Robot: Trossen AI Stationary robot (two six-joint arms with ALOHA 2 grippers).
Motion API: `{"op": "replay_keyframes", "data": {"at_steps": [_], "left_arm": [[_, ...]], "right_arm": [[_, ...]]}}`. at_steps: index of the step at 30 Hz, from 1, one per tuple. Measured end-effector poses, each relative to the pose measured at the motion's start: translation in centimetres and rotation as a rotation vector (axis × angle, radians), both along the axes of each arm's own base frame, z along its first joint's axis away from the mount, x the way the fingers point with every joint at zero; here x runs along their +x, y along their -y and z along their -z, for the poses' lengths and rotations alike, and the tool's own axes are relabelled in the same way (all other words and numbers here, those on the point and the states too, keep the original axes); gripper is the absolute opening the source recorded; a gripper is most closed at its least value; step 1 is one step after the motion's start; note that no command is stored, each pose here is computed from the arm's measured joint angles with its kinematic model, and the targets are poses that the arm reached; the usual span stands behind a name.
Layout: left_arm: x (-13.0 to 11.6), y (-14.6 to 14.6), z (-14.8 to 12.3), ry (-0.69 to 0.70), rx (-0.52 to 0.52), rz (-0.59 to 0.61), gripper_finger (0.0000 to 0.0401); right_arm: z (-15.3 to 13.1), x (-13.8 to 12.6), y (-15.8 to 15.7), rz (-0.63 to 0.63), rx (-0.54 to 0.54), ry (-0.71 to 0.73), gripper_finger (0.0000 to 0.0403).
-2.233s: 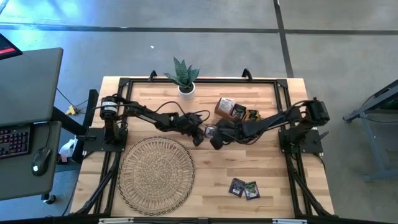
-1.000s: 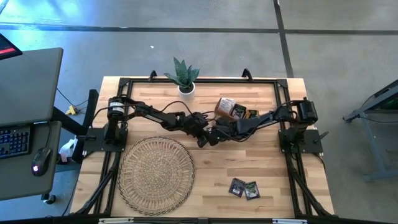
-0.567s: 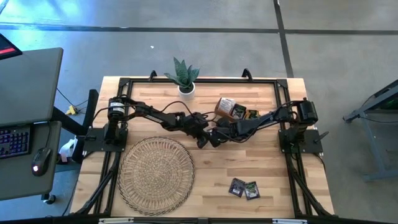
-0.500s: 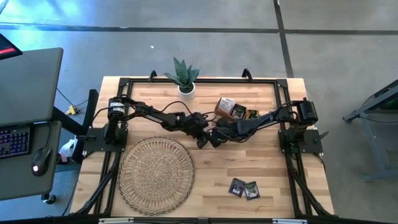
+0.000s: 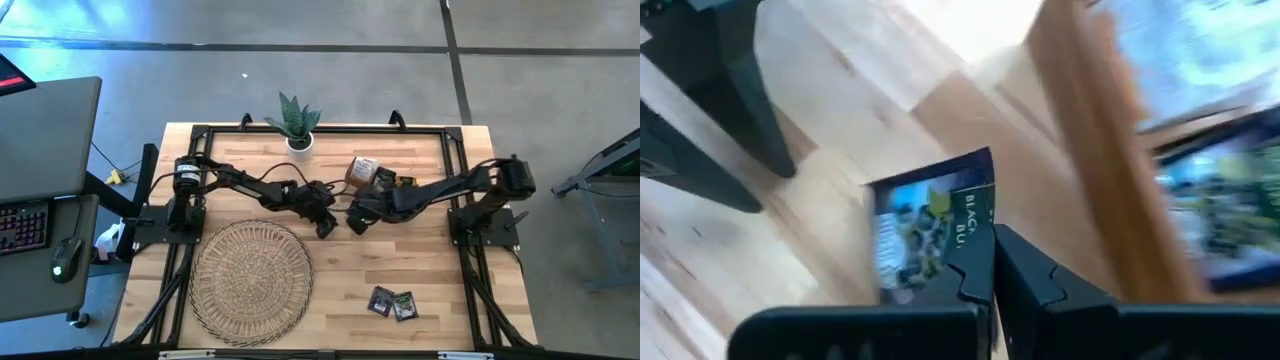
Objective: Pick & Place Tea
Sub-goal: Put the black tea bag into the middle section of the wooden organizer
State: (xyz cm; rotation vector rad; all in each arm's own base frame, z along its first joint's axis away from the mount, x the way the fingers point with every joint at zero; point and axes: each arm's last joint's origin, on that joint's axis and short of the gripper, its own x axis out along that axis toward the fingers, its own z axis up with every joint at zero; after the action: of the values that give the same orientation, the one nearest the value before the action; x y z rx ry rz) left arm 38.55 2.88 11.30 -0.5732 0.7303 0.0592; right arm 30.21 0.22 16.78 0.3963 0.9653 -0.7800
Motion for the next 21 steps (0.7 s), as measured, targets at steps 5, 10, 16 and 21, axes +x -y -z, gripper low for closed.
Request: {"op": "replay_keyframes", "data": {"at_steps": [5,10,16,21], "left_arm": [[0.1,0.1,-0.1,0.019,-0.019,0.024,0.0098],[0.1,0.1,-0.1,0.016,-0.021,0.026,0.0098],[0.1,0.1,-0.1,0.023,-0.017,0.022,0.0098],[0.1,0.1,-0.2,0.027,-0.018,0.024,0.0098]], "right_arm": [[-2.6,-1.9,0.1,-0.058,-0.048,-0.039,0.0001],[-5.5,-4.0,0.6,-0.134,-0.206,-0.087,0.0000],[-8.2,-6.3,1.9,-0.119,-0.364,-0.099,0.0000],[-7.5,-6.5,2.7,-0.125,-0.327,-0.139,0.0000]]}}
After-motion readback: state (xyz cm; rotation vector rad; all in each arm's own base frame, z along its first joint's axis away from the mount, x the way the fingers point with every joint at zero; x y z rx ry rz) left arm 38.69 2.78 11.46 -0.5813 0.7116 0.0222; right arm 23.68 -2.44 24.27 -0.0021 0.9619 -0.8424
